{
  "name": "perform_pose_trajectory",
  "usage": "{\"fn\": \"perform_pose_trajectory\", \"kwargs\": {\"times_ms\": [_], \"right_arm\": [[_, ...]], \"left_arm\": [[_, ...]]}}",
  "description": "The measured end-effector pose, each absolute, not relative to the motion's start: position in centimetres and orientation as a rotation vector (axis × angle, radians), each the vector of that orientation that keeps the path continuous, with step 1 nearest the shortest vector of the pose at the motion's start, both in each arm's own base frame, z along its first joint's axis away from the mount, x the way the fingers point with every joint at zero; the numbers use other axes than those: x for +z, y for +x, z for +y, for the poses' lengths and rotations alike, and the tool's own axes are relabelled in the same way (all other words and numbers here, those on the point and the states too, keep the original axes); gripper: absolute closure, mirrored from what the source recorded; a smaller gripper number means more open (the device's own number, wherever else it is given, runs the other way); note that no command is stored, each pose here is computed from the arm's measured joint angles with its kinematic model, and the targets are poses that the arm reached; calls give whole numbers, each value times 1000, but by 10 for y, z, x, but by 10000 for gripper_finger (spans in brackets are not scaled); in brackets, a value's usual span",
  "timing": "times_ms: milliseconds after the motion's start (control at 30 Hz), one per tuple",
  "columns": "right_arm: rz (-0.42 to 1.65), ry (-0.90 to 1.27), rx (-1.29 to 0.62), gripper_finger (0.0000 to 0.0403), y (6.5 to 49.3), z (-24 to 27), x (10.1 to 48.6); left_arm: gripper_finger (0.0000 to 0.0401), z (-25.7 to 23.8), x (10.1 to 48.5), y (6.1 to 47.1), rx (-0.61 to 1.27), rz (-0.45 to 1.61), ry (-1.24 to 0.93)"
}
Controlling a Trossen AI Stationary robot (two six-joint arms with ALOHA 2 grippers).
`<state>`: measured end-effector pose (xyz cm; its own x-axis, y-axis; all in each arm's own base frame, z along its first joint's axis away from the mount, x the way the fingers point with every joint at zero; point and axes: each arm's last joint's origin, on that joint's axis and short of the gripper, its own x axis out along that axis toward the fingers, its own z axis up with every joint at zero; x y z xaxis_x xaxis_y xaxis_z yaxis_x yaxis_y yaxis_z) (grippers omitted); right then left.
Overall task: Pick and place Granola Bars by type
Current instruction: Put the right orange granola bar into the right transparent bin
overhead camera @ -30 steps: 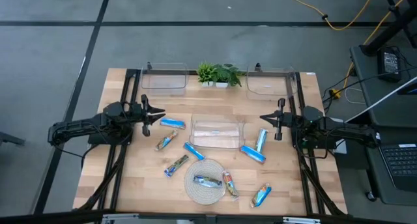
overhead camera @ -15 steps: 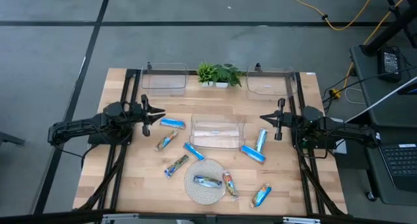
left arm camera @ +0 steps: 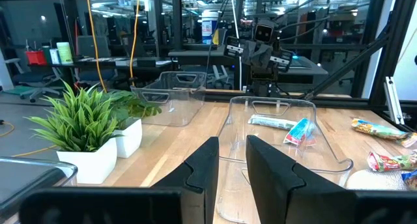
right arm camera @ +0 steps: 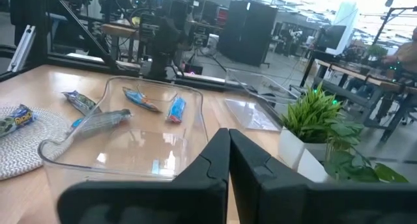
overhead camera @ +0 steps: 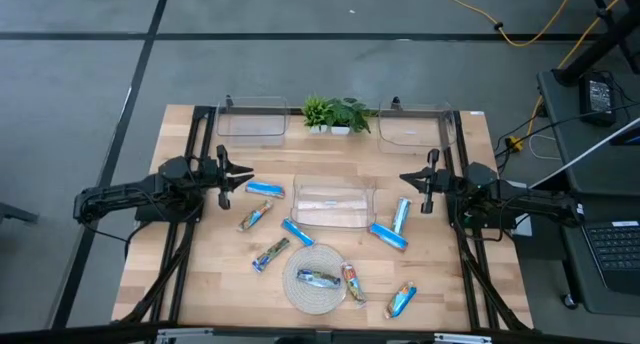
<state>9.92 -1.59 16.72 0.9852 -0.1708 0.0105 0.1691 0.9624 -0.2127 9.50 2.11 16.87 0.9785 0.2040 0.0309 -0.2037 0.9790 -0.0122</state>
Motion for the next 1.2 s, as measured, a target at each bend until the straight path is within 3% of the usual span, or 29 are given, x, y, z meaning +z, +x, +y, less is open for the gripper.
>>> {"fn": "perform_pose_trajectory", "kwargs": {"times_ms": [500, 867, 1200], "right_arm": [[-39, -207, -174, 392, 99, -16, 172], [-55, 60, -43, 392, 99, -12, 171], [-45, 152, -44, 392, 100, -12, 170]], "left_arm": [[329, 21, 169, 95, 205, -32, -9], [329, 21, 169, 95, 205, -32, -9], [329, 21, 169, 95, 205, -32, -9]]}}
